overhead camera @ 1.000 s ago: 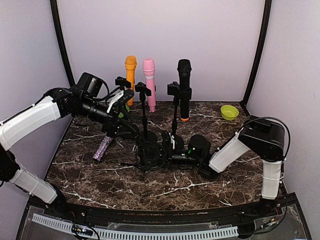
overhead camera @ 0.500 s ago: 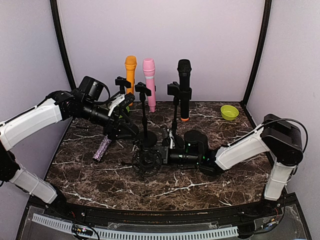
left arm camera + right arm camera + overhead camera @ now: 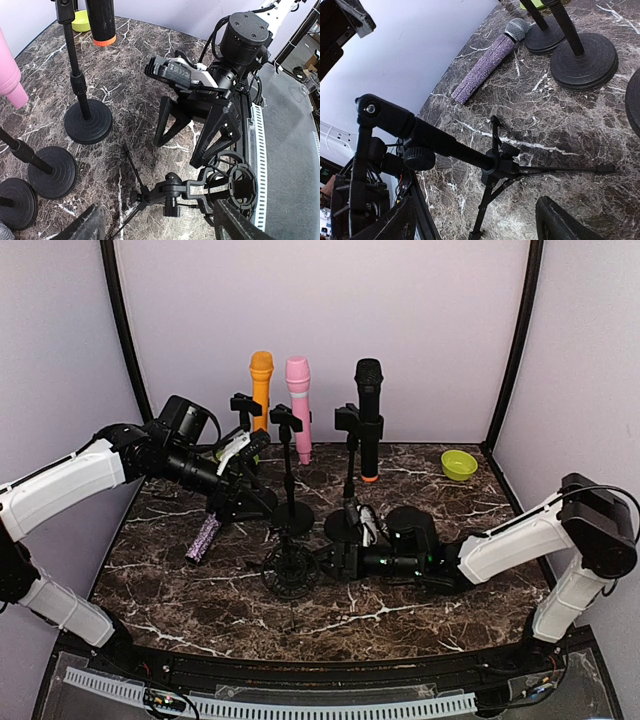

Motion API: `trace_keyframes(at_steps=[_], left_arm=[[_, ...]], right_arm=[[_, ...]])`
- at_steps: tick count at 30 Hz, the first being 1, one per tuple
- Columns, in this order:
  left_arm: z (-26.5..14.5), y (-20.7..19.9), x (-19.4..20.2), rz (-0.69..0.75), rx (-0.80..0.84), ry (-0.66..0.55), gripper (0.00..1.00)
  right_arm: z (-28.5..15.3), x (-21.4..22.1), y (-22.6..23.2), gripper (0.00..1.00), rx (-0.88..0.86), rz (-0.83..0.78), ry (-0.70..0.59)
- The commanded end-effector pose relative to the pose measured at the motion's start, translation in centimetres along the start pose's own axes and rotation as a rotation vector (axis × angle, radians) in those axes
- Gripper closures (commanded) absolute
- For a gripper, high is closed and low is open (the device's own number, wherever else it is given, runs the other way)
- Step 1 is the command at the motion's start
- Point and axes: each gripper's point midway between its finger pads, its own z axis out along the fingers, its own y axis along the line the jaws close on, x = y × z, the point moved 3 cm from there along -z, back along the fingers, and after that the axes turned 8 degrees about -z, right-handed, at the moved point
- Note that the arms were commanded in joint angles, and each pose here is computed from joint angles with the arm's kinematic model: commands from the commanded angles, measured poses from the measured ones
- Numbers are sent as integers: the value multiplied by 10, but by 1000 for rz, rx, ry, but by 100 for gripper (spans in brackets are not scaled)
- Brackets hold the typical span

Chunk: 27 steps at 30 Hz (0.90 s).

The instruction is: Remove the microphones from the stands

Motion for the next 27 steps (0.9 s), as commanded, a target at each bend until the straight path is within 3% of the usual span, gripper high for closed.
trace_keyframes(at_steps=[1, 8, 14, 20, 27], left_arm=[[0, -3, 1, 4, 6, -9, 23], [-4, -2, 4, 1, -25, 1, 23], [-30, 11, 8, -59, -87, -32, 22], [-69, 37, 26, -139, -207, -54, 22], [-89, 35, 51, -133, -284, -80, 20]], right_arm=[[-14, -7, 3, 17, 44, -93, 19], [-37, -65, 25, 16, 151, -176, -68], [-19, -107, 62, 17, 257, -226, -30], [21, -84, 68, 24, 372, -285, 191], [29, -65, 82, 28, 342, -329, 331]])
